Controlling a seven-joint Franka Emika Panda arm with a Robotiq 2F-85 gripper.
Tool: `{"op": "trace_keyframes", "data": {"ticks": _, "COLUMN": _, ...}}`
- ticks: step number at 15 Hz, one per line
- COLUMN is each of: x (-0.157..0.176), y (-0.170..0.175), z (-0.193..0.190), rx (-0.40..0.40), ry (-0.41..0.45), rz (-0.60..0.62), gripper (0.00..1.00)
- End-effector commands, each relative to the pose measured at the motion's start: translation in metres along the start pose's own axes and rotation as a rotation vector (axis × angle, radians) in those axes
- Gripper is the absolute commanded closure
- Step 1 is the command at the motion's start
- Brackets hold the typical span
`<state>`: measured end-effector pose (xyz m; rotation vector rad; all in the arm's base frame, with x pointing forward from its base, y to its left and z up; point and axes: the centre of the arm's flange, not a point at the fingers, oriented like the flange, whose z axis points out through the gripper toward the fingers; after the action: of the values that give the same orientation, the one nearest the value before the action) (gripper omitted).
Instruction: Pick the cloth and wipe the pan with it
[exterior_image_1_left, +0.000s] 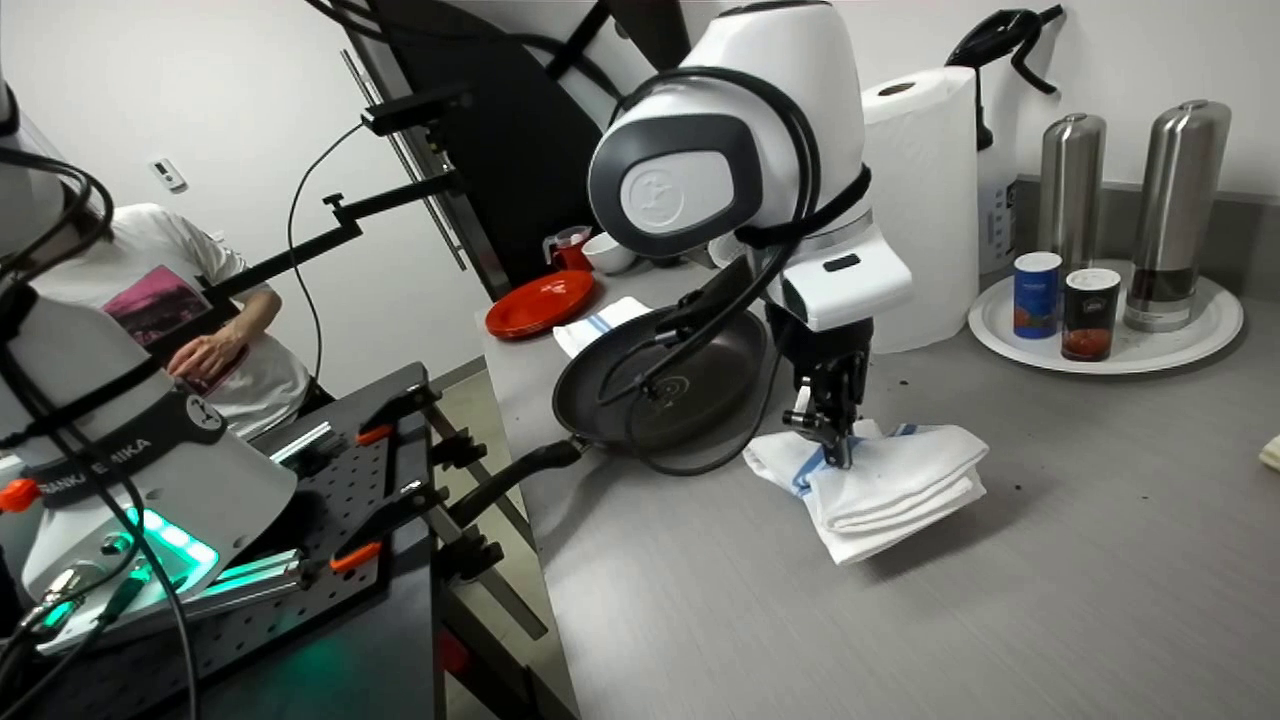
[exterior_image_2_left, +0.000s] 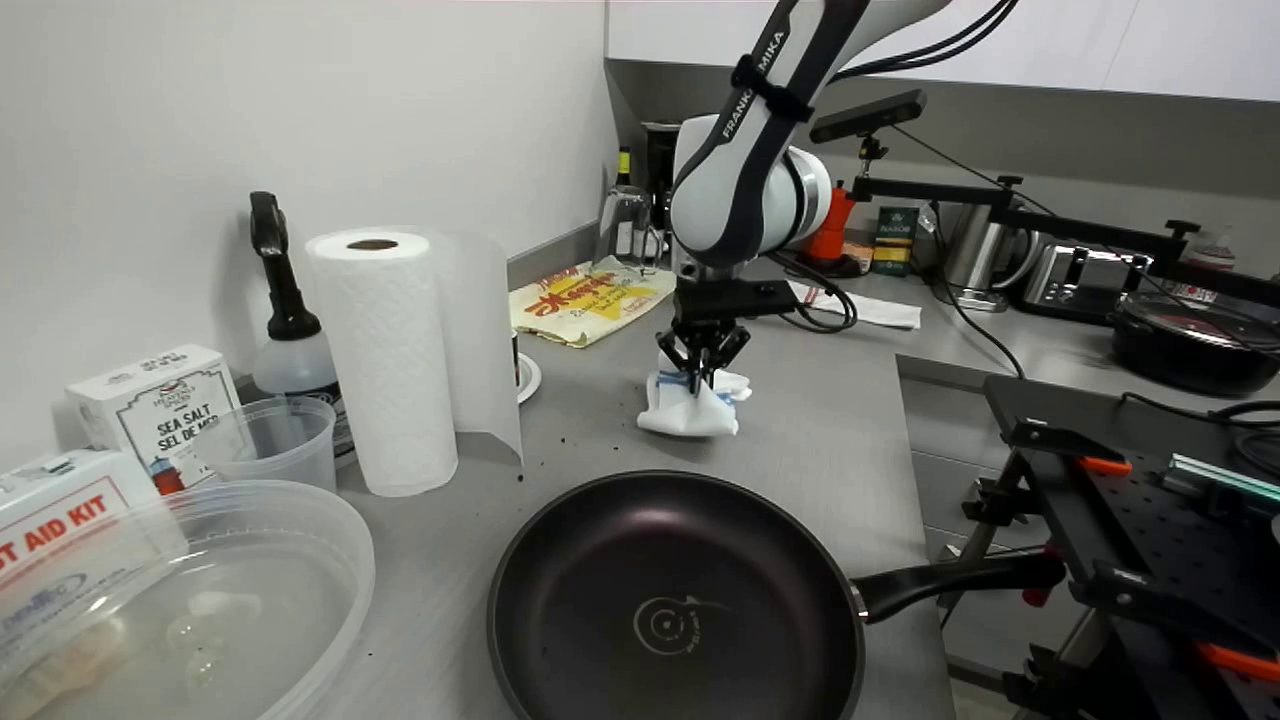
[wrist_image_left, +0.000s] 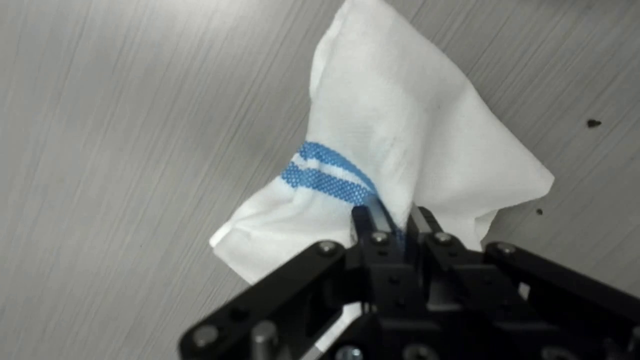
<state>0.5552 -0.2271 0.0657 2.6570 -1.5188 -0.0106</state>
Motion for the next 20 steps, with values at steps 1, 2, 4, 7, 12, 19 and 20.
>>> {"op": "trace_keyframes", "data": {"ticks": 1, "x": 0.001, "y": 0.000, "z": 0.006, "rx": -0.002, "ry": -0.017, "rz": -0.150, "gripper": 0.98}}
{"op": "trace_keyframes", "data": {"ticks": 2, "x": 0.000, "y": 0.000, "z": 0.007, "rx": -0.006, "ry": -0.015, "rz": -0.180, "gripper": 0.98}}
{"op": "trace_keyframes", "data": {"ticks": 4, "x": -0.003, "y": 0.000, "z": 0.008, "rx": -0.013, "ry": -0.012, "rz": -0.240, "gripper": 0.98}}
{"op": "trace_keyframes", "data": {"ticks": 7, "x": -0.009, "y": 0.000, "z": 0.009, "rx": -0.029, "ry": 0.000, "rz": -0.344, "gripper": 0.98}}
{"op": "trace_keyframes", "data": {"ticks": 12, "x": -0.015, "y": -0.004, "z": 0.010, "rx": -0.049, "ry": 0.005, "rz": -0.433, "gripper": 0.64}}
{"op": "trace_keyframes", "data": {"ticks": 19, "x": -0.020, "y": -0.003, "z": 0.009, "rx": -0.055, "ry": 0.001, "rz": -0.479, "gripper": 0.16}}
{"op": "trace_keyframes", "data": {"ticks": 20, "x": -0.021, "y": -0.003, "z": 0.009, "rx": -0.057, "ry": 0.002, "rz": -0.482, "gripper": 0.09}}
